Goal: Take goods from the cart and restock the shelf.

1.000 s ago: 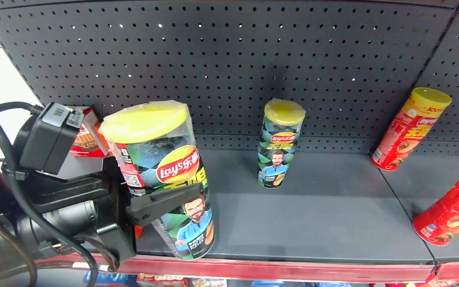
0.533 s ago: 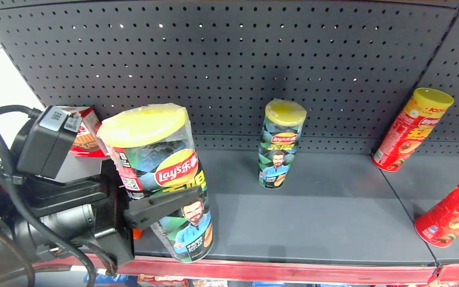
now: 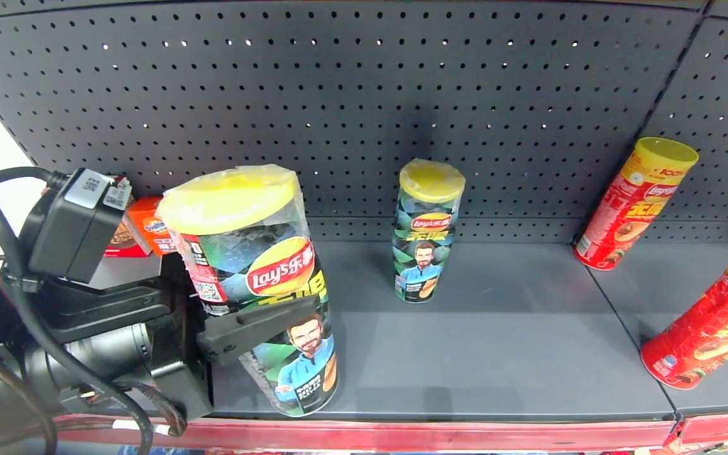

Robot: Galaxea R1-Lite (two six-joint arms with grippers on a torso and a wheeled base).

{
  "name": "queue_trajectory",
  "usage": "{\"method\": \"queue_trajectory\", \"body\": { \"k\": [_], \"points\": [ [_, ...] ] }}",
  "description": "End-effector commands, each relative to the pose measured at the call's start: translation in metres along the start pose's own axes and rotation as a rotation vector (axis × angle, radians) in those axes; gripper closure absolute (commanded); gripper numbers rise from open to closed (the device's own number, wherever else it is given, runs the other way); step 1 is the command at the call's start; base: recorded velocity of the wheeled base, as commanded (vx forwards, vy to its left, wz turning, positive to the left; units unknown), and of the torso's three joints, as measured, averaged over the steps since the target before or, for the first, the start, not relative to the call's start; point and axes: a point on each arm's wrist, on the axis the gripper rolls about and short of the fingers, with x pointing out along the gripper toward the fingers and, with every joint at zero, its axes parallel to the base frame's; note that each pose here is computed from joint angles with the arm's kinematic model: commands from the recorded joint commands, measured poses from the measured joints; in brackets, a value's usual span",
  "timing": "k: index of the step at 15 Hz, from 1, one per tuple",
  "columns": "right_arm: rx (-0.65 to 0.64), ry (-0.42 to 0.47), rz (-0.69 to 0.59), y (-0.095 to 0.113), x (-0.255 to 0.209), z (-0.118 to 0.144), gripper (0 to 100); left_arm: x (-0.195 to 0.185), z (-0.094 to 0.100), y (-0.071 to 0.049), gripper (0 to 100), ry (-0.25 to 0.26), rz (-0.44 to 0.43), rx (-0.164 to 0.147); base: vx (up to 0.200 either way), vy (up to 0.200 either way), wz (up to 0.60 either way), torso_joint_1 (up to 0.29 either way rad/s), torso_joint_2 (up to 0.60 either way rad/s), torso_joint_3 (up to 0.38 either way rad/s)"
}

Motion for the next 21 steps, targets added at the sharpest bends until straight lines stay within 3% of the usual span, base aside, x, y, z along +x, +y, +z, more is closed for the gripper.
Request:
{"method": "queue_trajectory", "body": {
  "k": [1,3,6,8,9,10,11,14,18,21],
  "points": [
    [-0.002,0.001,0.004,0.000,0.000,0.000,0,0.000,-0.001,0.000,100,0.003,0.002,0.002,0.000,0.000,0.00,0.000,0.00,0.000],
    [0.002,0.002,0.012,0.000,0.000,0.000,0,-0.003,-0.009,-0.002,100,0.024,0.003,0.004,0.000,0.000,0.00,0.000,0.00,0.000],
    [0.038,0.029,0.024,0.000,0.002,0.001,0,-0.004,-0.005,-0.002,100,0.000,0.004,0.010,0.000,0.000,0.00,0.000,0.00,0.000],
    [0.036,0.019,0.021,0.000,0.002,0.001,0,-0.005,-0.003,-0.002,100,-0.006,0.011,-0.020,0.000,0.000,0.00,0.000,0.00,0.000],
    [0.062,-0.048,0.035,0.000,-0.003,0.019,0,-0.006,-0.002,0.001,100,-0.014,0.025,-0.020,0.000,0.000,0.00,0.000,0.00,0.000],
    [0.162,-0.095,0.052,0.000,-0.005,0.075,0,-0.008,-0.001,0.004,100,-0.020,0.043,-0.023,0.000,0.000,0.00,0.000,0.00,0.000],
    [0.184,-0.029,0.053,0.000,0.005,0.088,0,-0.008,0.000,0.005,100,-0.022,0.048,-0.022,0.000,0.000,0.00,0.000,0.00,0.000],
    [-0.013,-0.035,0.147,-0.001,0.002,0.096,0,-0.007,0.004,0.005,100,-0.034,0.046,-0.013,0.000,0.000,0.00,0.000,0.00,0.000],
    [-0.088,0.042,0.355,0.003,0.022,0.131,0,-0.009,0.003,0.004,100,-0.033,0.045,-0.013,0.000,0.000,0.00,0.000,0.00,0.000],
    [-0.092,0.078,0.442,0.012,0.048,0.156,0,-0.011,0.003,0.003,100,-0.034,0.048,-0.013,0.000,0.000,0.00,0.000,0.00,0.000]
  ]
}}
